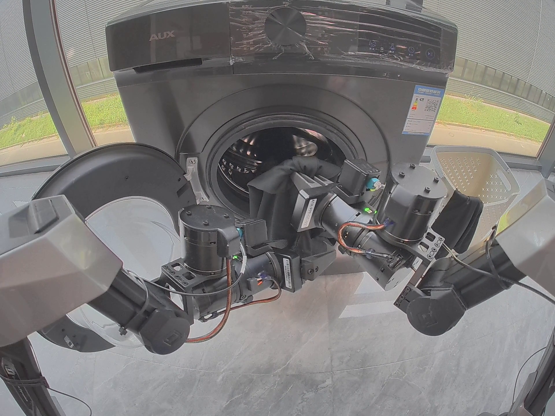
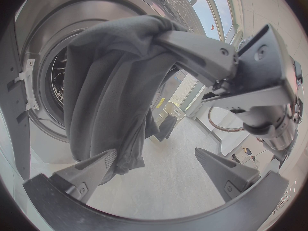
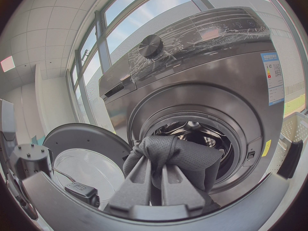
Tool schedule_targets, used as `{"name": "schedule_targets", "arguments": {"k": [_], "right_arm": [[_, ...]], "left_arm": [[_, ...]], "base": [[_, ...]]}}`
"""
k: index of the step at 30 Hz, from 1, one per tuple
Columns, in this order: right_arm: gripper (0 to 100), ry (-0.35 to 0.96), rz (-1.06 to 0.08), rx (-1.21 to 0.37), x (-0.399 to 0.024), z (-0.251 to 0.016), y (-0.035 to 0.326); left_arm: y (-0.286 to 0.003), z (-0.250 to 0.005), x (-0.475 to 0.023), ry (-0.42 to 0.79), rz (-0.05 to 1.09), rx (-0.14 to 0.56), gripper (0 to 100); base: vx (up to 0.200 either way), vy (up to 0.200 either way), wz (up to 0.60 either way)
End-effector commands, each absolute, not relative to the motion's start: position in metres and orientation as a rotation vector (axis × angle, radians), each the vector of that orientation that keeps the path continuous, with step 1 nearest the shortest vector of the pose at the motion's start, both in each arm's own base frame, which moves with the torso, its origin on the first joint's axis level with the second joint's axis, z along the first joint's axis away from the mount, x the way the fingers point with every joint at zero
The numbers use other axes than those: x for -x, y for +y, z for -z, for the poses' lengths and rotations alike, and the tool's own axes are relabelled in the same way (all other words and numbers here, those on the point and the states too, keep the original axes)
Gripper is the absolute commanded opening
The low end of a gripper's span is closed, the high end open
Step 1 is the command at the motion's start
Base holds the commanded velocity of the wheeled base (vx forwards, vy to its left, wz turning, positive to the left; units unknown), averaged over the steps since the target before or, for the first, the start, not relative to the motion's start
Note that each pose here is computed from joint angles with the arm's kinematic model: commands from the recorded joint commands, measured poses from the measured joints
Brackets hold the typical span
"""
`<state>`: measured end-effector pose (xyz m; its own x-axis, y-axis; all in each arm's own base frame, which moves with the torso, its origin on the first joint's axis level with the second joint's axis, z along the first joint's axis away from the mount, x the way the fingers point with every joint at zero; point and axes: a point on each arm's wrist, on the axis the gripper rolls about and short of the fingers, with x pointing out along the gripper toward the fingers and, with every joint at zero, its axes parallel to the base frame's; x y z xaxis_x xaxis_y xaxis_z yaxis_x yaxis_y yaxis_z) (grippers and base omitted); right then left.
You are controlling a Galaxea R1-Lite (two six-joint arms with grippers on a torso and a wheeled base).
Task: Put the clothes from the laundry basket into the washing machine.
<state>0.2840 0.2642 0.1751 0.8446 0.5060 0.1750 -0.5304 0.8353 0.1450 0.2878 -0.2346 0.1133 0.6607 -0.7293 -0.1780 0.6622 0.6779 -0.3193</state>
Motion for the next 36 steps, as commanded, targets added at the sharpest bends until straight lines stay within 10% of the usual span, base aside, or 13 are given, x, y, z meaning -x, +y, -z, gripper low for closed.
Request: {"name": "schedule_targets", "arguments": {"k": [1,25,26,36], "right_arm": [[0,-0.128,-0.555,-0.193,-0.283,-0.174,0.266],[0,-0.128,-0.543,-0.191,-0.286,-0.17,0.263],[0,-0.128,-0.539,-0.191,-0.287,-0.17,0.263],[0,-0.127,-0.521,-0.196,-0.286,-0.17,0.263]], "left_arm": [[-0.239,-0.097,-0.298,0.316,0.78,0.231,100],[-0.259,-0.082,-0.324,0.243,0.673,0.231,100],[-0.258,-0.082,-0.324,0.243,0.667,0.229,0],[-0.257,-0.083,-0.328,0.23,0.638,0.229,0]], "base": [[0.0,0.0,0.0],[0.0,0.0,0.0],[0.0,0.0,0.0],[0.0,0.0,0.0]]}}
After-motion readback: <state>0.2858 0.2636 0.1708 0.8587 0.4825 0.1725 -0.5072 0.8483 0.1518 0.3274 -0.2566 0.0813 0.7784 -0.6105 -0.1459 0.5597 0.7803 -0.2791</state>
